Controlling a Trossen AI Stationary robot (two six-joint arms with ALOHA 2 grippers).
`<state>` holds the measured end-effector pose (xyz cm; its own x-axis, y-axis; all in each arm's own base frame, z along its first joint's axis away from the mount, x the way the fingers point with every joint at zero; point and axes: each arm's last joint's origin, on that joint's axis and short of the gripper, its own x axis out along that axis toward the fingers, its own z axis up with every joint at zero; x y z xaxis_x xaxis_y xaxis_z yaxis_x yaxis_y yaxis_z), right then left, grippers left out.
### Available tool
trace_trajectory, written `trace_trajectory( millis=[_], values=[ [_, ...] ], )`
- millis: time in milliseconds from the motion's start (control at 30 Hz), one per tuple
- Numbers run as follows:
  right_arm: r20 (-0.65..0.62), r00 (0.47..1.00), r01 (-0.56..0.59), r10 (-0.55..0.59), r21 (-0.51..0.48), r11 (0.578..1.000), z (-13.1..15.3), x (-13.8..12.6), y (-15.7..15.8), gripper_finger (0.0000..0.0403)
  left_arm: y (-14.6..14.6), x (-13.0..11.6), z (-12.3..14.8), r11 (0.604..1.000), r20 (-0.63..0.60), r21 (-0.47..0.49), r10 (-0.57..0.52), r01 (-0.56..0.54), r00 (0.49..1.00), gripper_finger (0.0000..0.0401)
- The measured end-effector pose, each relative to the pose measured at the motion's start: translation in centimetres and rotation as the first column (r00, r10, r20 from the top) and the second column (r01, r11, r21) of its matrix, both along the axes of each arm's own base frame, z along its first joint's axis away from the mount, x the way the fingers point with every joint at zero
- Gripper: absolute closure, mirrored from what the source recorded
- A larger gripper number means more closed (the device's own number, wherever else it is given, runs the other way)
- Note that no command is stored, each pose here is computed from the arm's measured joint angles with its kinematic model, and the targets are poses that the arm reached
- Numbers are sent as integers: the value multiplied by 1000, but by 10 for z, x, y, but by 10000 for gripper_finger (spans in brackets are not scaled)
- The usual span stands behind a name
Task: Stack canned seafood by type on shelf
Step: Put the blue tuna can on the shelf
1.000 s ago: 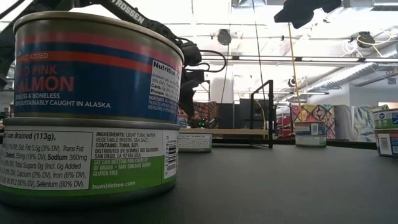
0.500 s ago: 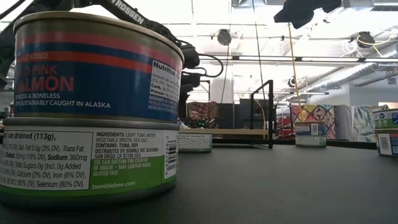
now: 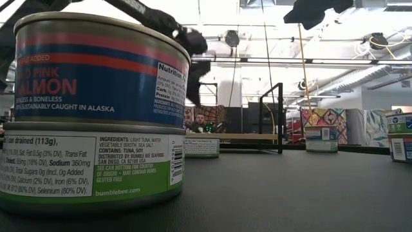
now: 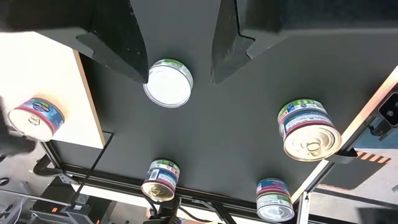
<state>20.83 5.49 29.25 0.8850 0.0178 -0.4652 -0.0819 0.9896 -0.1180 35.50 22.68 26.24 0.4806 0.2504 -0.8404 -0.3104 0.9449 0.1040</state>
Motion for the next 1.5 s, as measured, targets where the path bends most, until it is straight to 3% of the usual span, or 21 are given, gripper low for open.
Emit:
trace_trajectory(
  millis=[167, 267, 467, 733, 867, 967, 1133, 1367, 1500],
  values=[
    [-3, 1000, -1, 1, 1, 1000, 0, 0, 0, 234, -27, 3, 47, 992, 187, -82, -77, 93, 979, 276],
    [-3, 1000, -1, 1, 1, 1000, 0, 0, 0, 234, -51, -2, 72, 985, 243, -79, -131, 155, 961, 276],
    [2, 1000, 14, -14, 33, 999, 0, 0, 0, 234, -101, -27, 104, 969, 202, -132, -178, 207, 963, 276],
    [45, 999, 12, -15, 50, 999, 1, 7, 2, 234, -169, -62, 123, 930, 61, -296, -211, 220, 975, 276],
    [50, 999, 6, -8, 40, 999, -3, 16, 5, 234, -202, -67, 122, 912, -8, -354, -223, 206, 975, 276],
    [58, 998, 4, -6, 40, 999, -7, 25, 8, 234, -223, -76, 118, 914, -131, -384, -193, 130, 972, 276],
    [39, 999, 3, -4, 34, 999, -17, 36, 11, 234, -245, -85, 106, 940, -271, -333, -167, 70, 948, 276],
    [50, 999, -16, 14, 46, 999, -18, 39, 13, 234, -247, -98, 75, 931, -359, -365, -161, 21, 919, 276],
    [52, 998, -25, 22, 51, 998, -18, 40, 13, 234, -240, -110, 57, 901, -332, -434, -144, -15, 932, 276]
  ],
)
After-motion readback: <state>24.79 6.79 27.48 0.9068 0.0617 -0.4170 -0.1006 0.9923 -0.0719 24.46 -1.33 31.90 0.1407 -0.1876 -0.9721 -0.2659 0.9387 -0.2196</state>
